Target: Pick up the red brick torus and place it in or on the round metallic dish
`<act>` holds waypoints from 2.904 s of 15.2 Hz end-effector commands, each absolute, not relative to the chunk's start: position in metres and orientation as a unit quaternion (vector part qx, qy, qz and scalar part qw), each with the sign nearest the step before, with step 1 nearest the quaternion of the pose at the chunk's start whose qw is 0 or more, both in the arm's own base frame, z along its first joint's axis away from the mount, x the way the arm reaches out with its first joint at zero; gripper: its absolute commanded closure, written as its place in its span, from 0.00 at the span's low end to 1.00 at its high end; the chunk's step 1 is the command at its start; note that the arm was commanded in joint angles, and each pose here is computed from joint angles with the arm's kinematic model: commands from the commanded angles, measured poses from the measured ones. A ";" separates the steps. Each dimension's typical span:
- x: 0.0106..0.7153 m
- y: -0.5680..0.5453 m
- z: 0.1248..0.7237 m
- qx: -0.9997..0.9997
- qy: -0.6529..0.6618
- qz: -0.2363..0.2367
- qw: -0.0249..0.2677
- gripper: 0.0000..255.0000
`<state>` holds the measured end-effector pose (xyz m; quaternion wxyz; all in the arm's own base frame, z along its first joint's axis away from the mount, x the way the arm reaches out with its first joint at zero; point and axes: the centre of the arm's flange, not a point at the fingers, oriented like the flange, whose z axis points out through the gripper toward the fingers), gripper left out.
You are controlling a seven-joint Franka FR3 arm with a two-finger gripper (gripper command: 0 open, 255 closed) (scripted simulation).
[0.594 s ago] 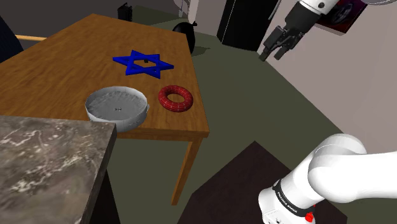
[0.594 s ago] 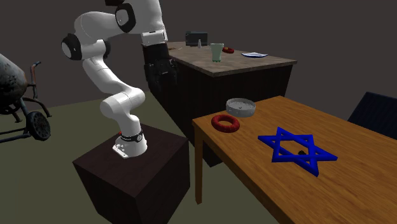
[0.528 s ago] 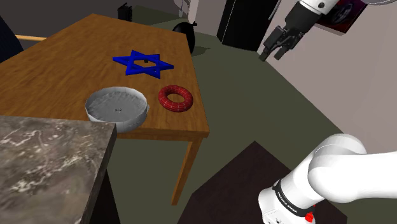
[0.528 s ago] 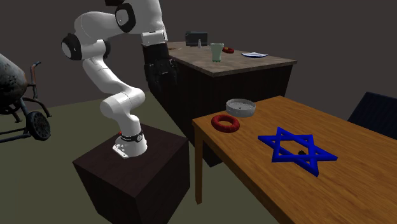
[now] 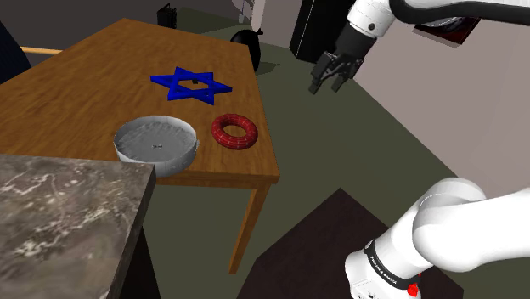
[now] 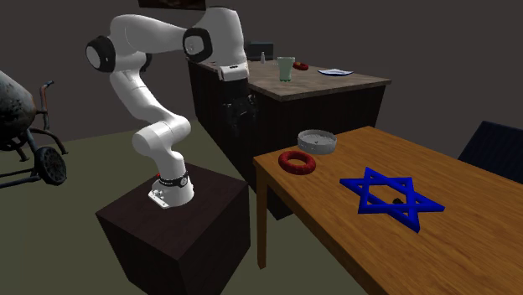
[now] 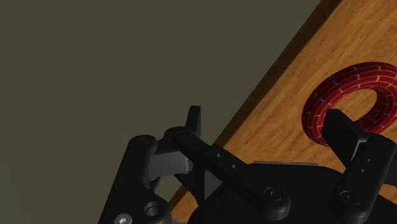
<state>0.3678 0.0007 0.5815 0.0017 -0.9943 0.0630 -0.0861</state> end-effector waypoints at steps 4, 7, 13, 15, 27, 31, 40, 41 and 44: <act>0.409 0.034 0.542 -0.995 0.065 -0.072 0.010 0.00; 0.434 0.054 0.517 -0.996 0.066 -0.063 0.015 0.00; 0.483 0.093 0.468 -0.996 0.069 -0.045 0.025 0.00; 0.499 0.107 0.451 -0.996 0.070 -0.039 0.029 0.00; 0.504 0.111 0.409 -0.996 0.070 -0.038 0.029 0.00; 0.504 0.111 0.409 -0.996 0.070 -0.038 0.029 0.00; 0.504 0.111 0.409 -0.996 0.070 -0.038 0.029 1.00; 0.504 0.111 0.409 -0.996 0.070 -0.038 0.029 1.00; 0.504 0.111 0.425 -0.996 0.070 -0.038 0.029 1.00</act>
